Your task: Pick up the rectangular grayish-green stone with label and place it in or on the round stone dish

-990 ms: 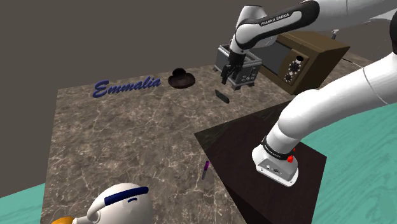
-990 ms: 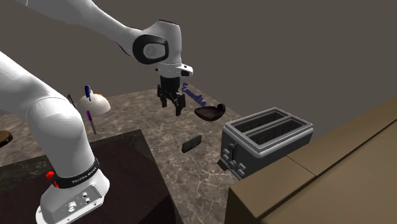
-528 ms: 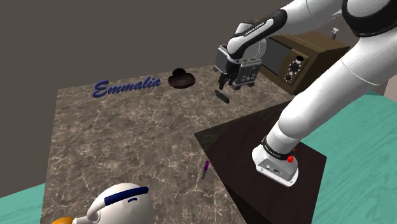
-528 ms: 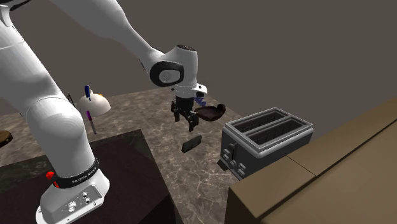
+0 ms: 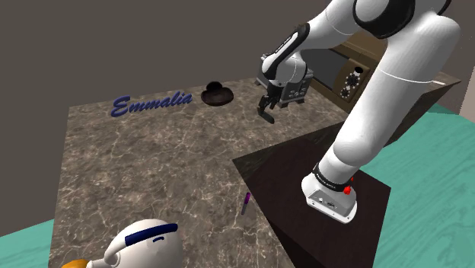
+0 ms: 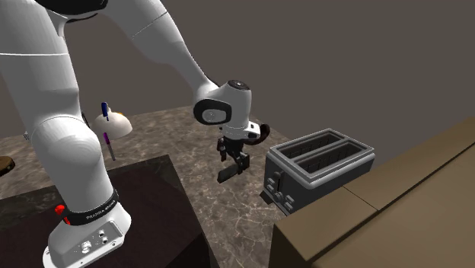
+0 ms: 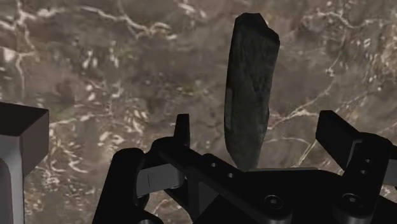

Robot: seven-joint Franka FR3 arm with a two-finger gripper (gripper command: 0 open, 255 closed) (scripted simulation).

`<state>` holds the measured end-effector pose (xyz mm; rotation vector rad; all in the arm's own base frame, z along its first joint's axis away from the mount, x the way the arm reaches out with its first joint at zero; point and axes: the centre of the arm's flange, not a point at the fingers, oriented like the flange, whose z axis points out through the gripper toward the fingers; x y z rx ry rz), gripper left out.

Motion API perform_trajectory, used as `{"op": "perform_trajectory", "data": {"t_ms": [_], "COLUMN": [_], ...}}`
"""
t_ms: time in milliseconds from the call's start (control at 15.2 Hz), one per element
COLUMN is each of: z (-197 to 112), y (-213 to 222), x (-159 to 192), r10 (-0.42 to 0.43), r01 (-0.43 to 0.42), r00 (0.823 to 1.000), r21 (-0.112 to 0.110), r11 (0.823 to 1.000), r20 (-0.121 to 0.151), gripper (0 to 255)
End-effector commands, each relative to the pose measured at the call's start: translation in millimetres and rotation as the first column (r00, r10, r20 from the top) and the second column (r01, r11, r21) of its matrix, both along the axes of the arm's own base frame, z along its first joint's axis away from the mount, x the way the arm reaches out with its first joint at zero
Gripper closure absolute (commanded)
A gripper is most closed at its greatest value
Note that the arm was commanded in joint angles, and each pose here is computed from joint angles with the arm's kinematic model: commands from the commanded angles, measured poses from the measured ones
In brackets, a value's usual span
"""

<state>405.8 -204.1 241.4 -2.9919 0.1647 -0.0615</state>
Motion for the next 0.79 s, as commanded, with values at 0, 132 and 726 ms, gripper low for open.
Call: {"op": "perform_trajectory", "data": {"t_ms": [0, 132, 726], "z": [-12, -23, -31], "y": [2, 3, 4], "x": [-1, 0, 0], "r10": [0.0, 0.0, 0.0], "r01": [0.0, 0.0, 0.0], "r00": [1.0, 1.0, 1.0], "r21": [0.0, 0.0, 0.0], "r11": [1.0, 1.0, 1.0], "r20": [0.001, 0.001, 0.001], "gripper": [0, 0, 0]}}
